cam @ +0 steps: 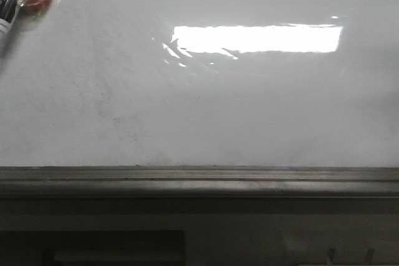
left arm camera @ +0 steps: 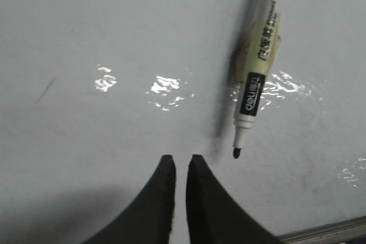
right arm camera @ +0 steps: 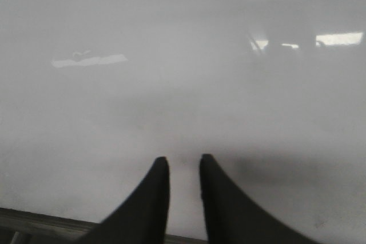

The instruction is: Write number 6 on whiteboard

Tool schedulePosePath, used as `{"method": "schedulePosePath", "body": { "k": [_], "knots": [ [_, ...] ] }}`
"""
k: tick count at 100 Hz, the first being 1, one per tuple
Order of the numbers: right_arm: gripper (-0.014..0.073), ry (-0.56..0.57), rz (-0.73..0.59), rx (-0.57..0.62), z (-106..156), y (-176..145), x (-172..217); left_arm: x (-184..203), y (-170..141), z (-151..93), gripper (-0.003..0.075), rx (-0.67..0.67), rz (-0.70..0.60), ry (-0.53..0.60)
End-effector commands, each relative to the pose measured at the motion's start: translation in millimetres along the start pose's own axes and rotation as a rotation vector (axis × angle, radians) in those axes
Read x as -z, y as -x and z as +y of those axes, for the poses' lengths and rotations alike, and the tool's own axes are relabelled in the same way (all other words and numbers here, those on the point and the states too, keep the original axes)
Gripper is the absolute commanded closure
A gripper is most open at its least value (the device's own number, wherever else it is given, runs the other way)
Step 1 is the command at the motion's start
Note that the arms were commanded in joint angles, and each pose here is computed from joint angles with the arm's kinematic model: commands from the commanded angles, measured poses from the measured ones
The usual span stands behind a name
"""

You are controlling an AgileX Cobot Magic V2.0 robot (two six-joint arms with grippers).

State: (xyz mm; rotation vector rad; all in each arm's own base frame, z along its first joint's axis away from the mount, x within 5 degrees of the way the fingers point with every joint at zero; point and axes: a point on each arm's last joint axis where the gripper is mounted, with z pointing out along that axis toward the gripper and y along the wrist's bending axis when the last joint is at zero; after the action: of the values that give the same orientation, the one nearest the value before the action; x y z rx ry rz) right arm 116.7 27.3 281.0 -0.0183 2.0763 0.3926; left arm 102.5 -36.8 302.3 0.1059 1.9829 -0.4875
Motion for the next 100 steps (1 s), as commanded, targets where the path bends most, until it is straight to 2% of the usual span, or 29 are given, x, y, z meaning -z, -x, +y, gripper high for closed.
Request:
{"method": "schedulePosePath", "body": {
  "k": [1, 8, 15, 20, 33, 78, 100],
  "knots": [
    [0.0243, -0.004, -0.063, 0.016, 2, 16, 2, -2, 20, -7, 0.0545, 0.014, -0.082, -0.056],
    [0.0134, -0.006, -0.067, 0.016, 2, 17, 2, -7, 22, -9, 0.0409, 0.027, -0.082, -0.091],
    [0.0128, -0.006, -0.067, 0.016, 2, 17, 2, -13, 23, -10, 0.0294, 0.006, -0.078, -0.127],
    [0.0127, -0.006, -0.067, 0.016, 2, 17, 2, -17, 24, -10, 0.0260, -0.005, -0.075, -0.142],
    [0.0127, -0.006, -0.071, 0.014, 2, 17, 2, -28, 28, -11, 0.0262, -0.024, -0.072, -0.186],
    [0.0127, -0.001, -0.075, 0.002, 2, 17, 2, -76, 49, -8, 0.0264, -0.051, 0.103, -0.264],
    [0.0127, -0.003, -0.083, 0.002, 2, 18, 2, -88, 45, -3, 0.0362, -0.060, 0.138, -0.256]
  ]
}}
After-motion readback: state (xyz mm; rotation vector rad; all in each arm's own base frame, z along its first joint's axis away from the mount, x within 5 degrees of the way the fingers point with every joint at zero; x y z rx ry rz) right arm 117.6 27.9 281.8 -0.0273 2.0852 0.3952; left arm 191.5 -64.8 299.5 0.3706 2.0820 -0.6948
